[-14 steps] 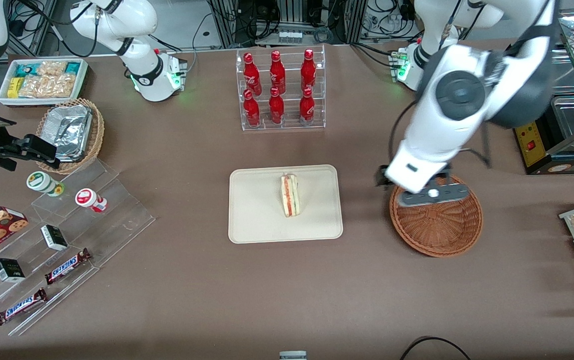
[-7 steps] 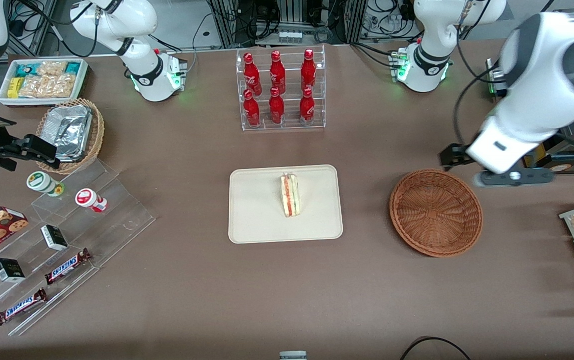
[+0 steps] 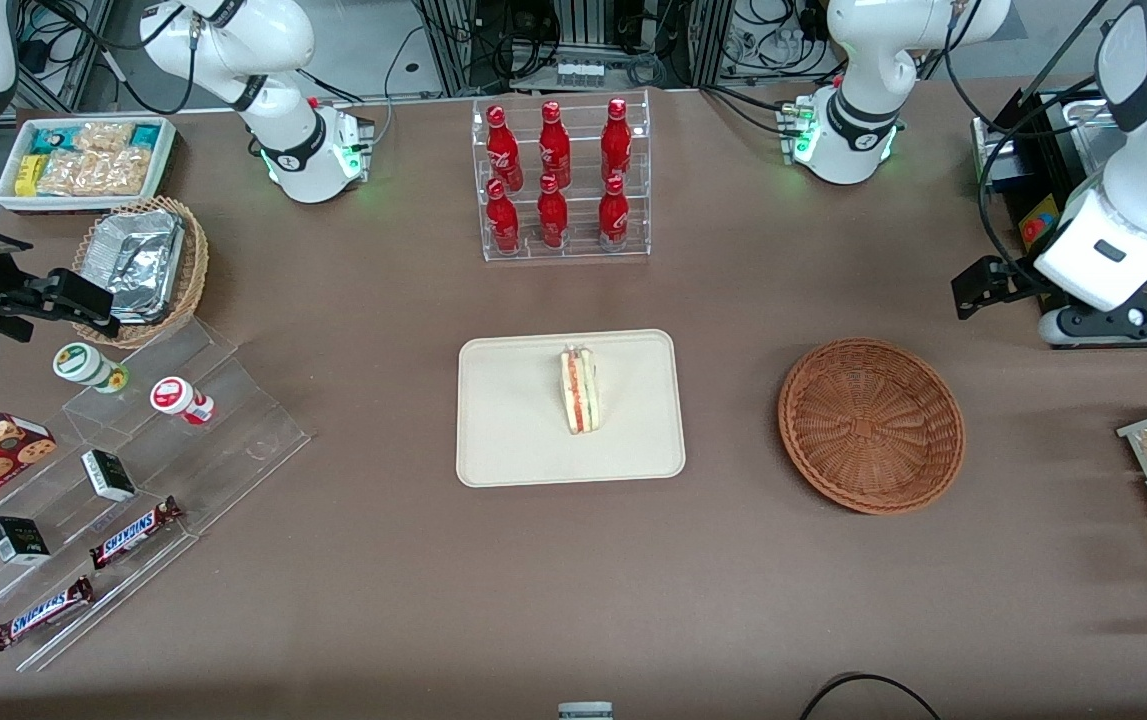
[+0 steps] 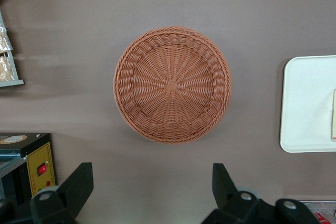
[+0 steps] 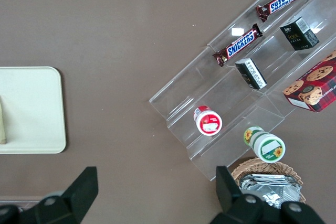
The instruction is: Place sandwich from basket to tray
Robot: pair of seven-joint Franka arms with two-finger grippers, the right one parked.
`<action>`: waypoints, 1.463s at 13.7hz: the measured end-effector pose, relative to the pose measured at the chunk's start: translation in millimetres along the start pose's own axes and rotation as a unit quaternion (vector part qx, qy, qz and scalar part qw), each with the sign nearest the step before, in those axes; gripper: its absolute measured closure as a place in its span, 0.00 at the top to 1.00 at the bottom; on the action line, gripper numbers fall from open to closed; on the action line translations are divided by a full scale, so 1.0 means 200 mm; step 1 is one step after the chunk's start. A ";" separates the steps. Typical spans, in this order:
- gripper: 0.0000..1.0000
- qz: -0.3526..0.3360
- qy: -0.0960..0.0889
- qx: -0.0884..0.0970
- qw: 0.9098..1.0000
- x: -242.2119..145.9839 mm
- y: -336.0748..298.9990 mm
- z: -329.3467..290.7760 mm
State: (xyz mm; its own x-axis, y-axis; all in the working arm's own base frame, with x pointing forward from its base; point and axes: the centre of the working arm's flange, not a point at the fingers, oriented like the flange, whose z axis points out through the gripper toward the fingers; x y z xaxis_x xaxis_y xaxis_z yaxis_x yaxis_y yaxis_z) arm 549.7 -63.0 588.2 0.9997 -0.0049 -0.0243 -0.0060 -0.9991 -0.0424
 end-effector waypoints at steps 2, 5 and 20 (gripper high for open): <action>1.00 0.000 0.004 -0.001 1.000 0.01 0.00 -0.02; 1.00 0.011 0.012 -0.001 1.000 0.01 0.00 -0.07; 1.00 -0.012 0.021 -0.004 1.000 -0.04 -0.15 -0.17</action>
State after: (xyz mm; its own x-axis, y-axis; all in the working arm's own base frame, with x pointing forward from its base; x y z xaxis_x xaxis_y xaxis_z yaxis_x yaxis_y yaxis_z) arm 543.3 -33.6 623.0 0.9997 0.0170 0.0192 0.0177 -0.9992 -0.0353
